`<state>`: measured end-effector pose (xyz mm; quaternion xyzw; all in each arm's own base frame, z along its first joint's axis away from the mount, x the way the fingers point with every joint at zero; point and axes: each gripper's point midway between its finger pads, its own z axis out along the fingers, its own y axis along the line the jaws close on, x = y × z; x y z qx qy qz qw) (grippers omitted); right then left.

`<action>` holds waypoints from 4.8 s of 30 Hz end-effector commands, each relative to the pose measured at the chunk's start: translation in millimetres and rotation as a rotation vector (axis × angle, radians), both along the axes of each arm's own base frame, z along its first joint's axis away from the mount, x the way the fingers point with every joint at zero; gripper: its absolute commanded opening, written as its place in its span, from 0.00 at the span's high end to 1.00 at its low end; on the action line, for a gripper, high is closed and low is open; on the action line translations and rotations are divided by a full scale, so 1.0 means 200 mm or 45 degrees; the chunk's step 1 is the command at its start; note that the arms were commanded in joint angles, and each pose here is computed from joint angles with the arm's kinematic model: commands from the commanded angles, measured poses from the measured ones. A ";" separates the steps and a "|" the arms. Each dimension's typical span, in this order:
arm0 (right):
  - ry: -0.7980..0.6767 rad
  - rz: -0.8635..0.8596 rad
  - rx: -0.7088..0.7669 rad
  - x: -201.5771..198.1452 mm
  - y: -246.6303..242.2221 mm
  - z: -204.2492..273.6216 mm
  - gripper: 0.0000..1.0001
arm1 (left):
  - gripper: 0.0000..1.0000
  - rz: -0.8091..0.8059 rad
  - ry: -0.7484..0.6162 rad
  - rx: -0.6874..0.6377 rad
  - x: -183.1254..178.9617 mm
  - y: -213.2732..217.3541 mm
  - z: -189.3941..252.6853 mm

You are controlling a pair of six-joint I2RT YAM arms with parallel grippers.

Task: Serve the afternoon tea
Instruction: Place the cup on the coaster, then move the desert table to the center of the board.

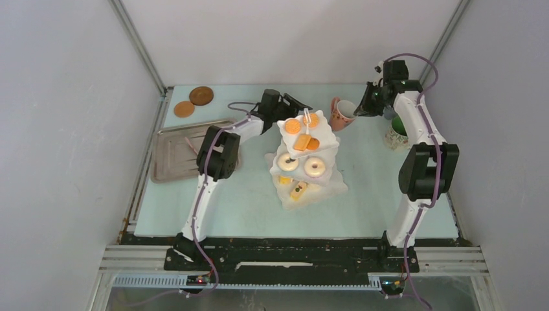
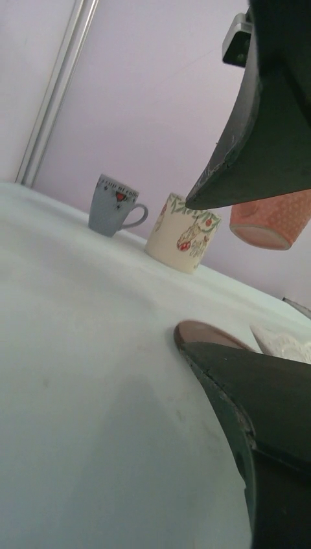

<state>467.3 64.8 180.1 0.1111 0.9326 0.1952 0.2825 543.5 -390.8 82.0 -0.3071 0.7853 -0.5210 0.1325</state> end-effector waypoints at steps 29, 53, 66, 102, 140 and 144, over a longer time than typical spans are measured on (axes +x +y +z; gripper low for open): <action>0.091 0.046 -0.203 0.18 0.21 -0.10 1.00 | 0.25 -0.301 0.110 0.677 -0.68 0.69 0.19; -0.035 0.025 -0.012 0.12 0.16 0.04 1.00 | 0.54 -0.414 0.046 0.652 -1.19 0.78 -0.14; -0.040 0.027 -0.070 0.15 0.16 -0.01 1.00 | 0.75 -0.347 0.052 0.559 -1.09 0.67 -0.21; -0.060 0.161 -0.413 0.22 0.43 -0.14 1.00 | 0.93 -0.358 0.159 0.674 -1.33 0.97 -0.25; -0.041 0.211 -0.357 0.09 0.53 0.00 0.59 | 0.24 0.117 -0.292 0.788 -1.14 1.40 0.43; -0.038 0.176 -0.328 0.01 0.52 0.13 0.45 | 0.16 0.388 -0.455 0.812 -0.91 1.57 0.65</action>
